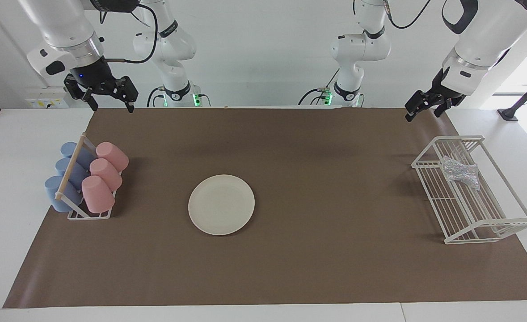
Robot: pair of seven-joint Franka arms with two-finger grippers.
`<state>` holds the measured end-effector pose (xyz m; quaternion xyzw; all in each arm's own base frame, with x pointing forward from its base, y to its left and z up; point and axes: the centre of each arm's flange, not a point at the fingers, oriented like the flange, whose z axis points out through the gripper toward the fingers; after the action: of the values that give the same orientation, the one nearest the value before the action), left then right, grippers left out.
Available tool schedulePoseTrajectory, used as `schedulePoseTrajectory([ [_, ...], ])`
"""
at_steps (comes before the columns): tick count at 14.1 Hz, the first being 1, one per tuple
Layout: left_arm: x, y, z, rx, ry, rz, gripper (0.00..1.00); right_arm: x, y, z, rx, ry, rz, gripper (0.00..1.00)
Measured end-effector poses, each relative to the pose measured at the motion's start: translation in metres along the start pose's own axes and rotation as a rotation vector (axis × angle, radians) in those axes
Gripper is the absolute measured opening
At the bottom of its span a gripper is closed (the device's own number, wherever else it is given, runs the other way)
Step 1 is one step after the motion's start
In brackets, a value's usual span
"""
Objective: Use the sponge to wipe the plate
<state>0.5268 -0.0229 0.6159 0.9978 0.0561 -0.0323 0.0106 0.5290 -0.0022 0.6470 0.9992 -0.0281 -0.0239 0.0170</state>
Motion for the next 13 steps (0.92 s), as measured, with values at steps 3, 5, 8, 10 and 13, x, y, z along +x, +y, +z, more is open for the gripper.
schedulePoseTrajectory([
  [3,0.0,0.0,0.0,0.0,0.0,0.0,1.0,0.0,0.0,0.0,0.0,0.0,0.0,1.0],
  [5,0.0,-0.001,0.0,0.0,0.0,-0.001,1.0,0.0,0.0,0.0,0.0,0.0,0.0,1.0],
  [8,0.001,-0.004,0.0,-0.001,0.0,-0.008,1.0,0.0,0.0,0.0,0.0,0.0,0.0,1.0],
  [10,0.001,-0.008,0.0,-0.001,0.0,-0.016,1.0,0.0,-0.001,0.0,0.0,0.0,0.025,1.0],
  [13,0.002,-0.011,0.0,-0.002,0.0,-0.022,1.0,-0.001,-0.008,0.0,-0.001,0.001,0.093,1.0],
])
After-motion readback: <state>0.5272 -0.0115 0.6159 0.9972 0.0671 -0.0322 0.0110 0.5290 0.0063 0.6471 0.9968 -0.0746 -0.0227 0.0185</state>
